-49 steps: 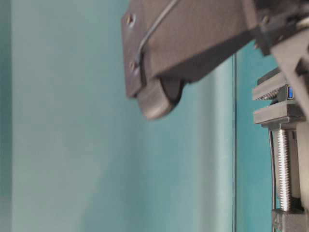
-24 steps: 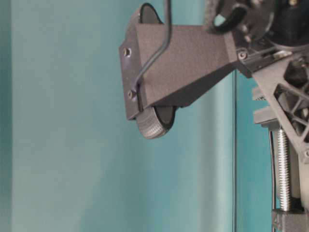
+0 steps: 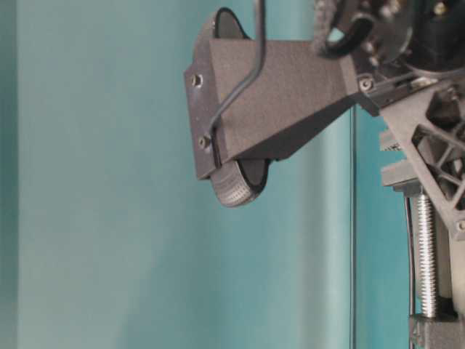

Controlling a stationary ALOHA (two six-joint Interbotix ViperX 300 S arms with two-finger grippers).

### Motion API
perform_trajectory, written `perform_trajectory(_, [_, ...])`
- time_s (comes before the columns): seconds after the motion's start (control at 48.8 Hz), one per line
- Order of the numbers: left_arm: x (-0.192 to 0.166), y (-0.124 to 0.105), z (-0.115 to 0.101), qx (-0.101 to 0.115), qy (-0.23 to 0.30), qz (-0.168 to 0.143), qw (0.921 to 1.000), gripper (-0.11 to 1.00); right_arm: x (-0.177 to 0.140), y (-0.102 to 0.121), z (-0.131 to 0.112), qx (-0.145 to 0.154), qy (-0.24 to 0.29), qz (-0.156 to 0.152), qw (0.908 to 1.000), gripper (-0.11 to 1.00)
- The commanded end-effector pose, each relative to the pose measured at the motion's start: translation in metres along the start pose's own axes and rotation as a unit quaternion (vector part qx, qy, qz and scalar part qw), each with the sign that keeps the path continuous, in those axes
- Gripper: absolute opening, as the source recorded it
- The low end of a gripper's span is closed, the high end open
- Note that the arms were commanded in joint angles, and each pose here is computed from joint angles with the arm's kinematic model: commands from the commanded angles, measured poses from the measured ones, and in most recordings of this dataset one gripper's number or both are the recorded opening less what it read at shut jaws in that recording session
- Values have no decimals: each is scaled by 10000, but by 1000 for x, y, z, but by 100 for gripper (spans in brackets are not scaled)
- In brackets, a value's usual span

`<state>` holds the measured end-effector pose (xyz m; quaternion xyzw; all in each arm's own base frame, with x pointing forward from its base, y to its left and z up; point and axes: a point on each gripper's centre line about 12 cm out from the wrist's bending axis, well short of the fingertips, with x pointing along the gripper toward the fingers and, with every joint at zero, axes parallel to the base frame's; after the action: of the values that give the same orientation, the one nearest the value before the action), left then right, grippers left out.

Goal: Insert the USB cable into the fixed female connector.
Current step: 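Move the right gripper with the plug toward the blue port in the vise, then align the USB plug tip with the blue port opening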

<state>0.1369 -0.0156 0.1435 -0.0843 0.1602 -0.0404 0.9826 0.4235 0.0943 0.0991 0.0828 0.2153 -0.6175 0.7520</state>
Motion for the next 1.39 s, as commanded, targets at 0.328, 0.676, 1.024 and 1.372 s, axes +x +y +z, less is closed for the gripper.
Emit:
perform_trajectory(0.328, [1, 0, 4, -20, -56, 4, 10000, 94, -5, -3, 29, 316, 79, 59, 9995, 21])
perform_trajectory(0.676, [1, -1, 5, -20, -55, 4, 10000, 94, 4, -2, 30, 322, 183, 115, 9992, 21])
perform_trajectory(1.024, [1, -1, 5, -20, -55, 4, 10000, 94, 6, -1, 36, 174, 163, 53, 9997, 21])
perform_trajectory(1.372, [1, -1, 4, -18, -47, -2, 10000, 94, 9, -1, 41, 186, 72, 13, 9998, 21])
